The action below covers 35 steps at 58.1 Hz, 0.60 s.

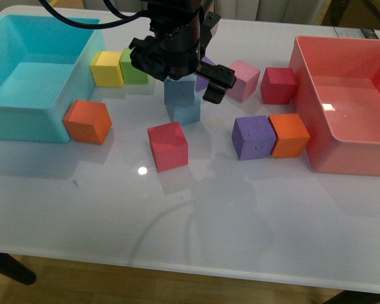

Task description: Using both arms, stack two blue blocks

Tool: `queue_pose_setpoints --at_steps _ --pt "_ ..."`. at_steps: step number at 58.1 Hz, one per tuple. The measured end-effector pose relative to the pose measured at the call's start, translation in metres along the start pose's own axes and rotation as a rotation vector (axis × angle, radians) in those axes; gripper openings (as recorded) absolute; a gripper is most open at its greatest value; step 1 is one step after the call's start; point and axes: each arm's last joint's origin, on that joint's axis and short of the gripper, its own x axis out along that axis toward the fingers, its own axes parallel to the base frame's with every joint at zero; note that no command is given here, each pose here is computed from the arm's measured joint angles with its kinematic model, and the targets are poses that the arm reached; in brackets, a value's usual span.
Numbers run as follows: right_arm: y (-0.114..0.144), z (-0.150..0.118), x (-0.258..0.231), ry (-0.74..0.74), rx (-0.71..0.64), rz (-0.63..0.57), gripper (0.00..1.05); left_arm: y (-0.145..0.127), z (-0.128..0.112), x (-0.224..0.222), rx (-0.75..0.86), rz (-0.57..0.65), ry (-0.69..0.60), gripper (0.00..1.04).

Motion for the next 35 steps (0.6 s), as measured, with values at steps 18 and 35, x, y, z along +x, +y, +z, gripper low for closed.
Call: queue_pose_setpoints --at_steps 18,35 --pt "0.000 0.000 0.000 0.000 0.000 0.000 0.96 0.003 -0.013 -0.008 -0.011 -0.006 0.024 0.96" --pt "0.000 0.000 0.000 0.000 0.000 0.000 0.96 0.016 -0.023 -0.024 -0.045 0.000 0.014 0.96"
